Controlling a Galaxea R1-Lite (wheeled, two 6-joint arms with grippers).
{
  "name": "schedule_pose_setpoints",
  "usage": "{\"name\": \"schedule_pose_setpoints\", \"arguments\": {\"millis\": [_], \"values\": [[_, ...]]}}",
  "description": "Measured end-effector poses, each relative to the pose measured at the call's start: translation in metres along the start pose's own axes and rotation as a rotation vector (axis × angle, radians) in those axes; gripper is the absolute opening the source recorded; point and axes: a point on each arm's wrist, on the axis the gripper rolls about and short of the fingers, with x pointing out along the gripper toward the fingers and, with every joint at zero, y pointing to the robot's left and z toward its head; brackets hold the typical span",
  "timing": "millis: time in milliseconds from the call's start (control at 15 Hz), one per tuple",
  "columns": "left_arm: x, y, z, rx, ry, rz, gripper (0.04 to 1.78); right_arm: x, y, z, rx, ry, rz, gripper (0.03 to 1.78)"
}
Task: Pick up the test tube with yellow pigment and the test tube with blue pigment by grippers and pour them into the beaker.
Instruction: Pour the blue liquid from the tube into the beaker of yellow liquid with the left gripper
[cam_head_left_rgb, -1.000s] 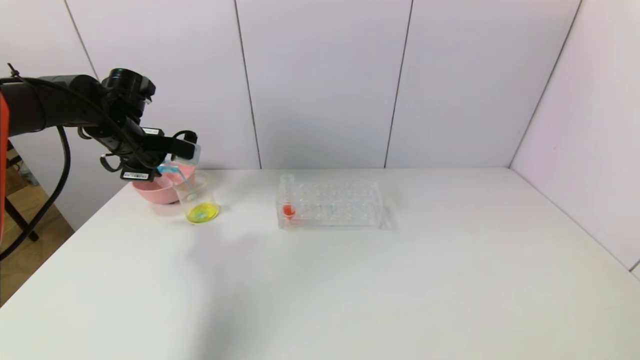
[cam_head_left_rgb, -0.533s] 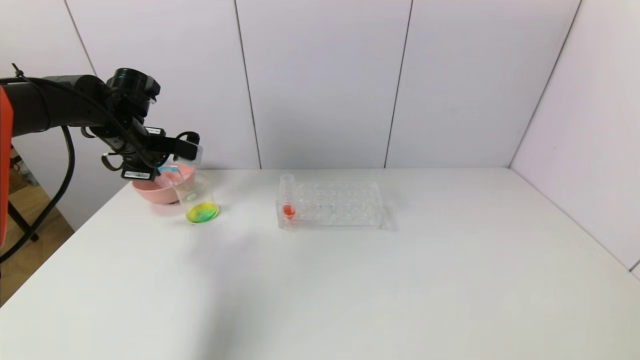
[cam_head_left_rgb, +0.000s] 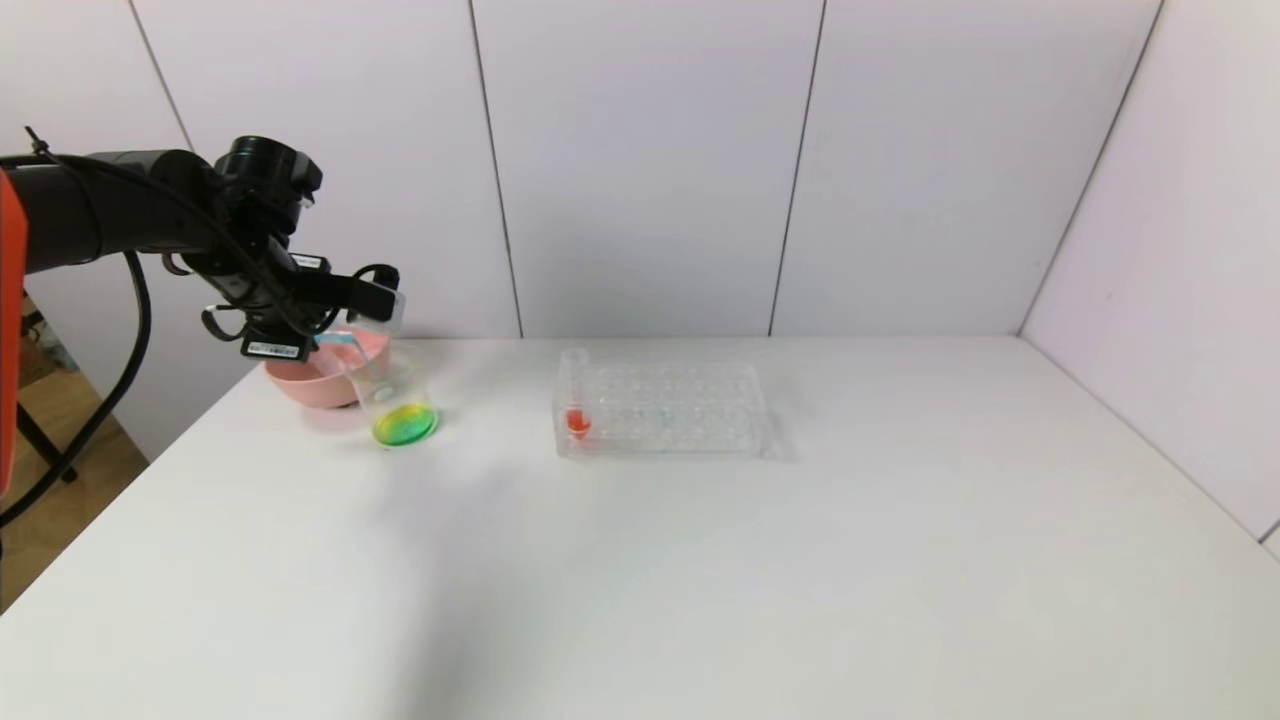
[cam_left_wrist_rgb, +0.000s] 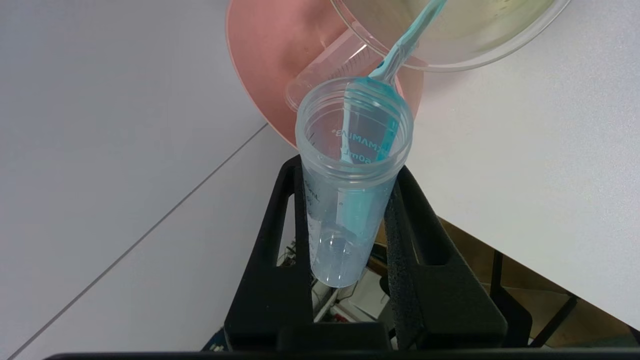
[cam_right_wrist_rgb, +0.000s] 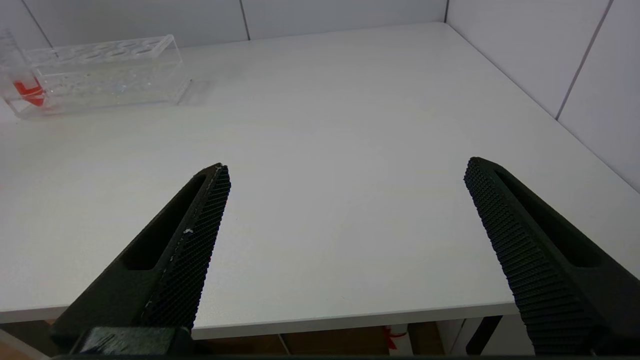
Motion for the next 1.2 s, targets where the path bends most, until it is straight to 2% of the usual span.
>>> {"name": "schedule_pose_setpoints", "arguments": {"millis": [1200], "values": [[-0.0012, 0.0039, 0.0064, 0.082, 0.049, 0.038, 0.44, 0.0, 0.0, 0.0, 0.0, 0.0, 0.0, 1.71]]}}
